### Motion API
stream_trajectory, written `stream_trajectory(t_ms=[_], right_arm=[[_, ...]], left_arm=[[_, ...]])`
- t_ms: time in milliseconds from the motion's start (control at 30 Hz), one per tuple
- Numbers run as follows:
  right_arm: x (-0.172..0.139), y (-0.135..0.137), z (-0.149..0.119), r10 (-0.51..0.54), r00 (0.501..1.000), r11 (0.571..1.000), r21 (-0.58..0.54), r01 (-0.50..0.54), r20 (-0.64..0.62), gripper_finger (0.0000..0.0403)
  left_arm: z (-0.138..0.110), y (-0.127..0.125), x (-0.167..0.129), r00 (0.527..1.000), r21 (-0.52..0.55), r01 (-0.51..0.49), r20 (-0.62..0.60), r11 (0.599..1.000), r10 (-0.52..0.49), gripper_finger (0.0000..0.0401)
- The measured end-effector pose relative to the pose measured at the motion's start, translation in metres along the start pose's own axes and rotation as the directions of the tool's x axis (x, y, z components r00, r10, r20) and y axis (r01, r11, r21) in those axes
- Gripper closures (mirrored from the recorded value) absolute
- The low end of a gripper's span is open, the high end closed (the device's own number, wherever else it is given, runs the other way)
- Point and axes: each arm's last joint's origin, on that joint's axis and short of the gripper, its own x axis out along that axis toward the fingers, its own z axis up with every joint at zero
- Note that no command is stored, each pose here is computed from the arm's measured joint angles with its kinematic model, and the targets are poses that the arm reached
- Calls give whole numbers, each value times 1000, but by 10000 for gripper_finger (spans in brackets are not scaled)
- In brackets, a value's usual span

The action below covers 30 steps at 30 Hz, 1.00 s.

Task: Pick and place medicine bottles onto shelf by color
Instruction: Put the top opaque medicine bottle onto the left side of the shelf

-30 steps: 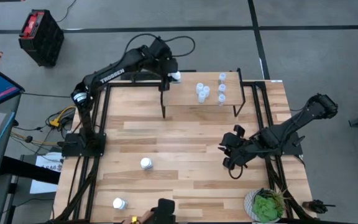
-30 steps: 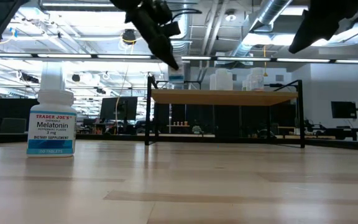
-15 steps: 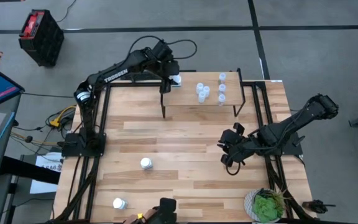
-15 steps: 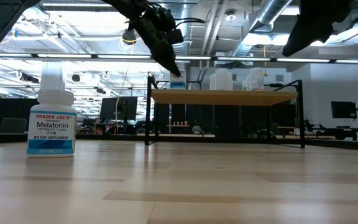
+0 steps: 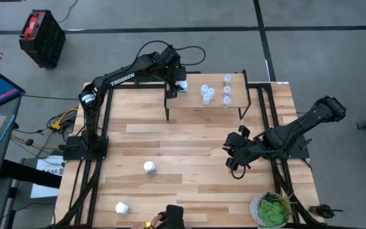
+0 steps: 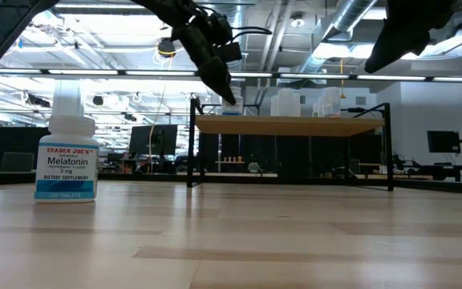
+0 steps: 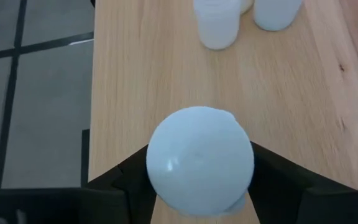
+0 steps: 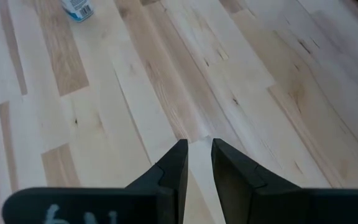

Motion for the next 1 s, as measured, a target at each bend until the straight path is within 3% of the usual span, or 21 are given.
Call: stream_trajectory(t_ms=[400,700,833,1000], right_arm=[[0,0,0,0,1000,1000,1,0,0,306],[0,0,0,1,1000,1000,1,-1,0,306],[0,0,0,1,1000,1000,1,-1,0,306],[0,0,0,1,1000,1000,1,-1,0,306]], left_arm=[[5,0,-7,998,18,-56,5,998,56,146],[20,-9,-34,989,55,-131,73,990,127,138],[28,-24,-56,985,74,-164,74,984,158,138],[31,-58,-95,996,67,-82,47,994,79,138]])
